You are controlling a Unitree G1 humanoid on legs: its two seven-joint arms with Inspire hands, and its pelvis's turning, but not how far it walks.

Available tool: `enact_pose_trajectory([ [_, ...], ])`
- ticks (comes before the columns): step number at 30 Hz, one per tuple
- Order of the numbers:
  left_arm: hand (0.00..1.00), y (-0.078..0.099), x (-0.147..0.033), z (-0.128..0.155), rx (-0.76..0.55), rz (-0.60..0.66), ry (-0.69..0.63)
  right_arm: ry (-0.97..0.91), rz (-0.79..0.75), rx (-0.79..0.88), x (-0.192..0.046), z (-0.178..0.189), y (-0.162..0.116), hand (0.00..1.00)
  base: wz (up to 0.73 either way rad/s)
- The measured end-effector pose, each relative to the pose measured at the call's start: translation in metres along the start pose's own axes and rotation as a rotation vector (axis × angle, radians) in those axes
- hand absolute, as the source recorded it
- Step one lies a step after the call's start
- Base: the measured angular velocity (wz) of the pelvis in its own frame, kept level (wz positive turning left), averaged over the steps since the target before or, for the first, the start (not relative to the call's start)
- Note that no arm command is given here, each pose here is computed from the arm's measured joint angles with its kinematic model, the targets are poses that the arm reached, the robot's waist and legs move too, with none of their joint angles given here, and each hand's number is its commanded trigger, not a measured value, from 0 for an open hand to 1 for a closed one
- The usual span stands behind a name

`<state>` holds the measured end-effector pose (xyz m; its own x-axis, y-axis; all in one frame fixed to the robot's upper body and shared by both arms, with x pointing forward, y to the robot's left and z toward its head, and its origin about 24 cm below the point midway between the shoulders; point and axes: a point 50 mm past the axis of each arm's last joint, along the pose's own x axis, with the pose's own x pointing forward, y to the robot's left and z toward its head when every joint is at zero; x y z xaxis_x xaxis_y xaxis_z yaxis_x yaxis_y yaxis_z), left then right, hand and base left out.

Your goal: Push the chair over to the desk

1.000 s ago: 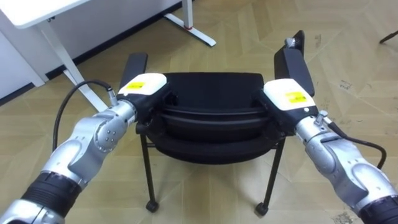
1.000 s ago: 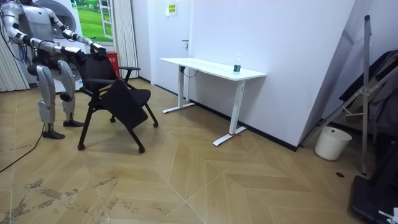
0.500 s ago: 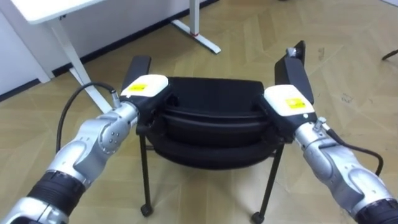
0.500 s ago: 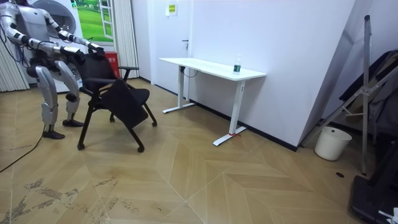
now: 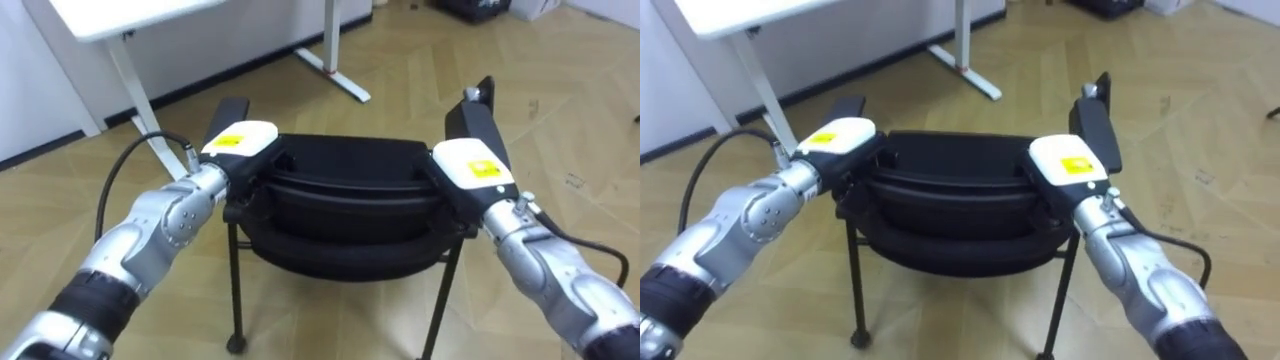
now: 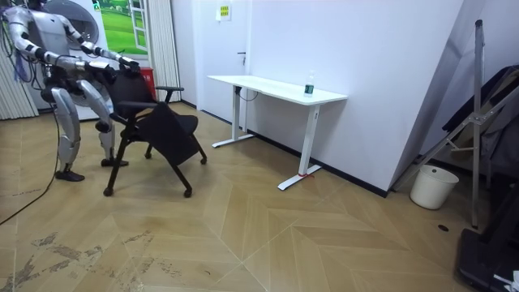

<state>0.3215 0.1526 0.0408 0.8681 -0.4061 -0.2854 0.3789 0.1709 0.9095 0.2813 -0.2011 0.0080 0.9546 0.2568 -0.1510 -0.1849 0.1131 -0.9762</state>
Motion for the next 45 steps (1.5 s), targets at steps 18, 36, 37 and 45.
enact_pose_trajectory([
  [18,1.00,0.000,0.002,0.000,0.030,0.042,-0.026,0.010,-0.068,-0.007,-0.005,0.001,0.006,1.00,-0.06],
  [36,1.00,0.018,0.008,0.004,0.056,0.139,-0.028,-0.002,-0.148,-0.022,0.005,0.000,-0.014,1.00,0.18],
  [37,1.00,0.018,0.008,0.003,0.056,0.144,-0.023,-0.005,-0.150,-0.024,0.006,0.000,-0.015,1.00,0.00],
  [45,1.00,0.014,0.008,0.002,0.061,0.182,-0.031,-0.009,-0.153,-0.029,0.008,-0.001,-0.016,1.00,-0.01],
])
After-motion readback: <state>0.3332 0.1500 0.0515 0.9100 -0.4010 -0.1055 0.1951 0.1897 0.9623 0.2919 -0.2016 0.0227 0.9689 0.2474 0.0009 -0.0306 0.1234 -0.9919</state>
